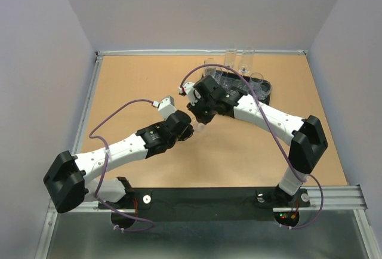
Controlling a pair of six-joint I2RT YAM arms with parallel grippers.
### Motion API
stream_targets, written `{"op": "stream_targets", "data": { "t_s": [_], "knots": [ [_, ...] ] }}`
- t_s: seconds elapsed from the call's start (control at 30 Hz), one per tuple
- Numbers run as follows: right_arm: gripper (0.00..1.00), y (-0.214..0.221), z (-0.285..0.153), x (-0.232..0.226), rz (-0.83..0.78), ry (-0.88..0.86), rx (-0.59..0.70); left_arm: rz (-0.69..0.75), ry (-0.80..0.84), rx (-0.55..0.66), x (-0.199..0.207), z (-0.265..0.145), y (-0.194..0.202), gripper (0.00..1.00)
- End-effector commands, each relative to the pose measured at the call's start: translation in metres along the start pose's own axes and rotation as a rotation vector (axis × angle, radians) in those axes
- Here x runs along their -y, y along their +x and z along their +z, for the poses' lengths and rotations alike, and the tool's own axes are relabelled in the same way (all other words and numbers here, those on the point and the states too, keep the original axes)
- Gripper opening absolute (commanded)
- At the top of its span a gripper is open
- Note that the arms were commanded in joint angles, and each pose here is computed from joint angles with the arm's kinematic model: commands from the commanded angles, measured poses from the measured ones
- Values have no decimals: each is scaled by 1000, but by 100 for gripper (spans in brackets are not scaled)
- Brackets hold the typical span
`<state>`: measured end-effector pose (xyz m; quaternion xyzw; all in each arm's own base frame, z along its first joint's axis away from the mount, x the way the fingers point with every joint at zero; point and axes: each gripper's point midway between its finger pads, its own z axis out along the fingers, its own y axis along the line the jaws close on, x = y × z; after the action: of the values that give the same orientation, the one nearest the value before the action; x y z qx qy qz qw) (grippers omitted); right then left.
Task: Place the glasses into the tray
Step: Pass the glass from one robot arm to another
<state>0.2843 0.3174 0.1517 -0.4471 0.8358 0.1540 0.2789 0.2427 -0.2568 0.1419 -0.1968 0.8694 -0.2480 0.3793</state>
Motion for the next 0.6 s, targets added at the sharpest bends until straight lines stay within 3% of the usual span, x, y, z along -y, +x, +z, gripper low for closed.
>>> {"op": "stream_targets", "data": {
  "t_s": [0.0,0.07,0.23,0.43,0.57],
  "knots": [
    [16,-30,-9,6,-30,50,77,-22,70,58,26,-14,-22,0],
    [12,-31,-10,5,-34,46,79,-15,92,60,27,-17,-22,1],
    [1,-31,-14,2,-46,24,86,-41,232,121,39,-40,-40,30],
    [0,-32,-28,-7,-75,-23,118,-24,309,158,33,-58,-46,54],
    [0,-30,-40,-5,-89,-77,149,-1,333,168,30,-64,-47,63]
  ]
}}
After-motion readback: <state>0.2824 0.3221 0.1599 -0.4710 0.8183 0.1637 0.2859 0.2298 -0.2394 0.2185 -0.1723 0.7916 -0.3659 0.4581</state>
